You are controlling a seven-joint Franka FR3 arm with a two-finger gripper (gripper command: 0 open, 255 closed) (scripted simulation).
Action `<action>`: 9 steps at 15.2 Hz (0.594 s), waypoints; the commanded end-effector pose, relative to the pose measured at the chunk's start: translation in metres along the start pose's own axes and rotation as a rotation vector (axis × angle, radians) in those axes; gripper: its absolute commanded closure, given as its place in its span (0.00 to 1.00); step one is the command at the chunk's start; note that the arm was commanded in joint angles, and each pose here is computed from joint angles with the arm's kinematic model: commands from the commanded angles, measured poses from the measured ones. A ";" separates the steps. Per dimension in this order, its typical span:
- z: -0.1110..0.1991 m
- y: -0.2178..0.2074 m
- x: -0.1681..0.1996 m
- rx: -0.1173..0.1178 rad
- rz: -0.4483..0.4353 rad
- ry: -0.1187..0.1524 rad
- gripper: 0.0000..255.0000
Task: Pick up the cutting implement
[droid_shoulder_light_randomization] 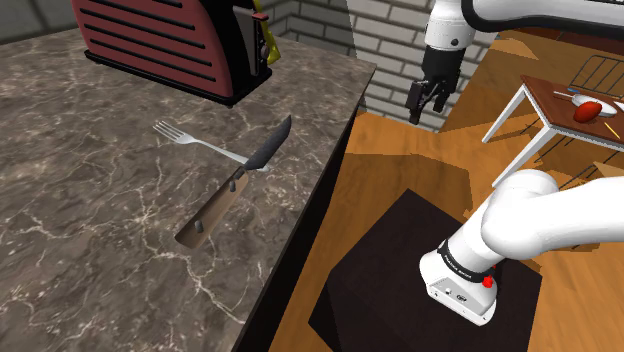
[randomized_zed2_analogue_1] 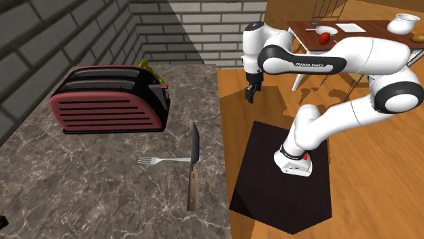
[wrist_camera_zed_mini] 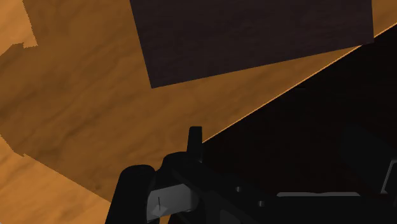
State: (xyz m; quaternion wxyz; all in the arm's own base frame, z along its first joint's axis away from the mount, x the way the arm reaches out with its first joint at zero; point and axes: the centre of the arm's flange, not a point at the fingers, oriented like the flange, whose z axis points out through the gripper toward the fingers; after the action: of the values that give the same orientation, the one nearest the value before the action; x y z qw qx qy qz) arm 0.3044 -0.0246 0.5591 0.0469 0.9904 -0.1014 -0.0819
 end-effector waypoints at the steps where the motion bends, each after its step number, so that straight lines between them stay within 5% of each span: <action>1: 0.000 0.000 0.000 0.000 0.000 0.000 0.00; 9: -0.011 -0.095 -0.027 0.048 0.234 0.015 0.00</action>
State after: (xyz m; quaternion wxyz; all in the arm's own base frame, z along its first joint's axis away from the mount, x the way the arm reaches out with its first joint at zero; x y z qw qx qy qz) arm 0.2988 0.0613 0.5652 0.0358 0.9766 -0.2008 -0.0678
